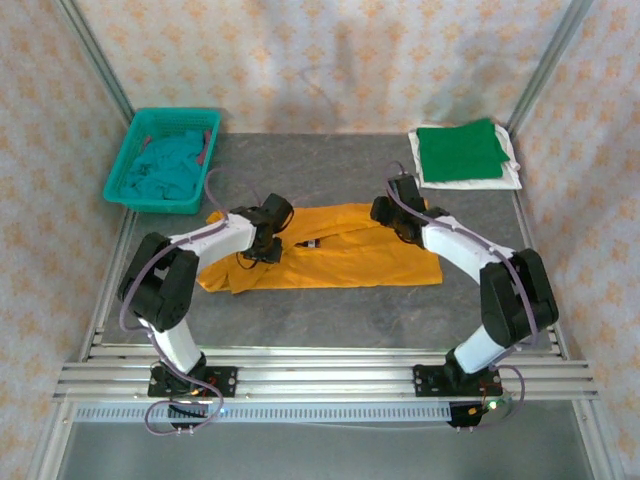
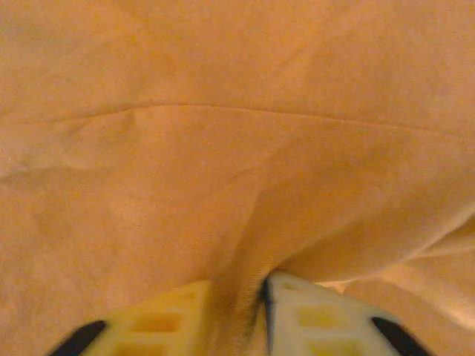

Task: Fold and stack the t-shirts

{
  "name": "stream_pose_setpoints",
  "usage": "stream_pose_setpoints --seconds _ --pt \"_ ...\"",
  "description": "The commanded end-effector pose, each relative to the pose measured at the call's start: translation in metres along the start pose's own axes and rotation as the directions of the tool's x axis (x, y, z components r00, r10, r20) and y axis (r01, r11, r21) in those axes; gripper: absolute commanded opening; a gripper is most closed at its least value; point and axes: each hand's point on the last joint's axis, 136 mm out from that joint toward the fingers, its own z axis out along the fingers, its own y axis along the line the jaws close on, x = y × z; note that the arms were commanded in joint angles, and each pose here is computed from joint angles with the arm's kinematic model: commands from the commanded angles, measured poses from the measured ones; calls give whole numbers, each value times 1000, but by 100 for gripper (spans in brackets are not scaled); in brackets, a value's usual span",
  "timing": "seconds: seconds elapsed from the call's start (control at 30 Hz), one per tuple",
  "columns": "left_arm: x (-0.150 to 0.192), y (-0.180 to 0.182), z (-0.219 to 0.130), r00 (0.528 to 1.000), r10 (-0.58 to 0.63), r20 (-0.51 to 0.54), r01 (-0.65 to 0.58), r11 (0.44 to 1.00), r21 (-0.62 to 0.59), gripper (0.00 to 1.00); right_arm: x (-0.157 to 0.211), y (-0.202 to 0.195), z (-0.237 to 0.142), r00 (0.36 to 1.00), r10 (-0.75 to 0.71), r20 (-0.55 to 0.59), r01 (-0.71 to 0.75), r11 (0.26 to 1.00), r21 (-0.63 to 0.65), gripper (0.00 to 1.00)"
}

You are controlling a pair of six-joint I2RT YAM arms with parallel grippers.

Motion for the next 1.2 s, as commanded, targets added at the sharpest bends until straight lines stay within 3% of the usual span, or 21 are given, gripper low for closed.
stream_pose_setpoints --seconds 0.0,0.07,0.37,0.6,0.63,0.7,0.73,0.77,0.83,1.0,1.17 --pt "-16 7 -7 999 5 45 -3 999 -44 11 -6 -24 -6 998 34 49 -38 996 86 49" --pt "-17 8 -16 999 -2 43 4 999 -35 0 -6 -37 -5 997 67 40 -71 991 111 49" --pt "-18 9 -58 999 16 29 -19 996 89 0 -7 -48 -2 996 85 25 -87 989 122 49" --pt "-9 17 -63 998 60 -9 -58 988 144 0 -6 -47 2 997 77 3 -77 989 127 50" --pt "-8 18 -62 998 67 -15 -64 988 140 1 -6 -47 3 997 79 1 -78 989 126 50" --pt "-5 19 -55 997 67 -34 -63 990 124 14 -4 -45 6 997 83 -12 -81 989 121 50" --pt "-5 19 -52 997 64 -41 -59 991 122 14 -3 -42 8 996 84 -22 -81 991 111 50" --pt "-6 19 -49 998 52 -41 -47 992 113 16 0 -39 10 996 86 -38 -82 992 98 50" --pt "-11 23 -48 1000 17 -20 -16 996 85 32 5 -27 16 995 75 -71 -71 996 48 49" --pt "-5 32 -55 994 -105 11 104 992 69 36 27 16 19 989 30 -145 -47 993 -112 46" --pt "56 33 -42 949 -287 -132 298 952 66 35 81 95 10 950 -16 -311 -110 918 -381 44"
